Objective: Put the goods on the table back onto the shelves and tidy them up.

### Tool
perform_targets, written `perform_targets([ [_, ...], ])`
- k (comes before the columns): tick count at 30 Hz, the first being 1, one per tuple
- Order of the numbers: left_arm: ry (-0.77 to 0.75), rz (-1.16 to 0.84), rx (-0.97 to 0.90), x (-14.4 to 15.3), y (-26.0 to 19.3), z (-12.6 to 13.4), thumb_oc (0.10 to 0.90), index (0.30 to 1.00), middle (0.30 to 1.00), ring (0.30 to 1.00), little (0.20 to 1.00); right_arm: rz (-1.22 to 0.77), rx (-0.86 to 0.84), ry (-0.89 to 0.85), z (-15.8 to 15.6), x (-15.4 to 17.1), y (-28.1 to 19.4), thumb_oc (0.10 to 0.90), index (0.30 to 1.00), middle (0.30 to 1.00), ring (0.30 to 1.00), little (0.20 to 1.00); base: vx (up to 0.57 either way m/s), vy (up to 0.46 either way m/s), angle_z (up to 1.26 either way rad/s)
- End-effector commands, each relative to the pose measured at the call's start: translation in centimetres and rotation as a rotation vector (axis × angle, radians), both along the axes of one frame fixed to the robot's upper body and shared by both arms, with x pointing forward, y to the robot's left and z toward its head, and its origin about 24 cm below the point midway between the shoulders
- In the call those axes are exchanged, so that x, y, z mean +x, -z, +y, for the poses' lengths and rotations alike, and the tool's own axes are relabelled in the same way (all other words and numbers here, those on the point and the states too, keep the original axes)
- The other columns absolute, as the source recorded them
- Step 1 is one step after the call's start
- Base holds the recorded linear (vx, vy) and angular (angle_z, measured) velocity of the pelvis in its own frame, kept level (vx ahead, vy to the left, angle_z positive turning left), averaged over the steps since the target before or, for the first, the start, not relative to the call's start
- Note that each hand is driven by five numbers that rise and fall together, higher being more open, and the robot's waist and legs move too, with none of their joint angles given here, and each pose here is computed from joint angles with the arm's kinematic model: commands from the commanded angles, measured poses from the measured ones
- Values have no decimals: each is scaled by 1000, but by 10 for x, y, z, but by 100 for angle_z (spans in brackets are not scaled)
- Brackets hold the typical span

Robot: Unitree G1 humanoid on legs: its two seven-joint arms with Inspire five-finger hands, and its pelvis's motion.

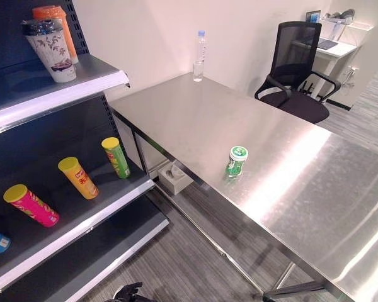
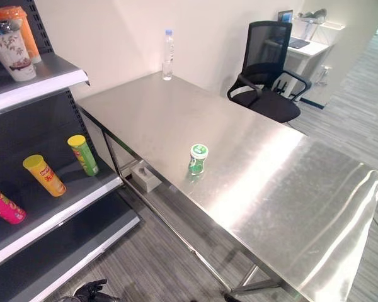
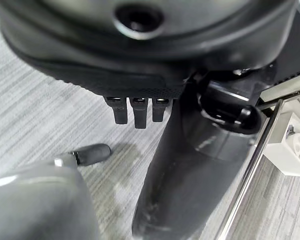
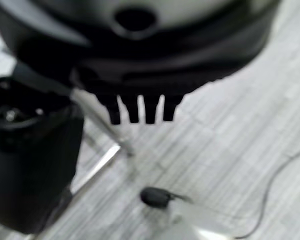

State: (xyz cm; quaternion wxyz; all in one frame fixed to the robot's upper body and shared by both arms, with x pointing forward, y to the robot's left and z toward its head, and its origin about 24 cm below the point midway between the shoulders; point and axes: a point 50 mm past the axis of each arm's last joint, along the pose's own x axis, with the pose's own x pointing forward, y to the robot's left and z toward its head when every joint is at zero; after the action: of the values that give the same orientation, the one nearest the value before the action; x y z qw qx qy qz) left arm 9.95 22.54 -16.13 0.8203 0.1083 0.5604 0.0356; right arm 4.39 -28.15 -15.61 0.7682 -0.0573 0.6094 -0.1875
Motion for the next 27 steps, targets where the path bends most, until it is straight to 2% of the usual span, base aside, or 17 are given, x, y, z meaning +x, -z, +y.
perform_targets([
  [1, -27, -50, 89, 18, -11, 30, 800, 900, 900, 900, 900, -16, -125, 97, -35, 7, -14, 800, 900, 900, 900, 900, 5, 45, -3],
  [3, -32, -51, 108, 18, -13, 36, 800, 900, 900, 900, 900, 3, -168, 149, -51, -1, -21, 800, 900, 900, 900, 900, -3, 46, -2],
  [5, -34, -51, 127, 17, -16, 44, 800, 900, 900, 900, 900, 24, -259, 324, -86, -26, -40, 800, 900, 900, 900, 900, 8, 78, 3],
  [9, -23, -33, 146, 12, -15, 46, 800, 900, 900, 900, 900, -51, -425, 539, -138, -41, -80, 800, 900, 900, 900, 900, 14, 78, 4],
  [11, -28, -18, 149, 8, -13, 44, 800, 900, 900, 900, 900, -185, -570, 593, -175, -29, -117, 800, 900, 900, 900, 900, -1, 101, -3],
  [12, -33, -6, 147, 2, -10, 41, 800, 900, 900, 900, 900, -365, -743, 529, -204, 5, -164, 800, 900, 900, 900, 900, -7, 78, 1],
  [14, -49, -10, 142, 0, -9, 39, 800, 900, 900, 900, 900, -522, -901, 430, -217, 33, -206, 800, 900, 900, 900, 900, 4, 42, -6],
  [15, -47, -11, 143, 0, -9, 39, 800, 900, 900, 900, 900, -520, -901, 432, -217, 32, -206, 800, 900, 900, 900, 900, 5, 21, -17],
  [16, -64, -17, 140, -1, -9, 38, 800, 900, 900, 900, 900, -683, -1032, 322, -217, 62, -248, 800, 900, 900, 900, 900, -7, 21, -13],
  [17, -68, -21, 135, -1, -8, 36, 800, 900, 900, 900, 900, -786, -1077, 251, -209, 80, -266, 800, 900, 900, 900, 900, 7, 19, -6],
  [19, -75, -21, 129, -3, -8, 34, 800, 900, 900, 900, 900, -901, -1115, 209, -200, 94, -286, 800, 900, 900, 900, 900, 3, 2, -2],
  [21, -67, -24, 123, -2, -8, 33, 800, 900, 900, 900, 900, -1022, -1077, 132, -189, 115, -299, 800, 900, 900, 900, 900, -4, -10, 3],
  [22, -53, -22, 116, -3, -8, 33, 800, 900, 900, 900, 900, -1109, -1009, 15, -174, 137, -307, 800, 900, 900, 900, 900, -3, -18, 6],
  [23, -54, -22, 116, -3, -8, 34, 800, 900, 900, 900, 900, -1110, -1007, 14, -174, 138, -307, 800, 900, 900, 900, 900, -2, -21, 5],
  [26, -51, -29, 109, -4, -9, 36, 800, 900, 900, 900, 900, -1268, -902, -156, -143, 166, -322, 800, 900, 900, 900, 900, 1, -28, 8],
  [27, -55, -39, 104, -4, -9, 37, 800, 900, 900, 900, 900, -1386, -796, -291, -115, 184, -332, 800, 900, 900, 900, 900, 3, -48, 12],
])
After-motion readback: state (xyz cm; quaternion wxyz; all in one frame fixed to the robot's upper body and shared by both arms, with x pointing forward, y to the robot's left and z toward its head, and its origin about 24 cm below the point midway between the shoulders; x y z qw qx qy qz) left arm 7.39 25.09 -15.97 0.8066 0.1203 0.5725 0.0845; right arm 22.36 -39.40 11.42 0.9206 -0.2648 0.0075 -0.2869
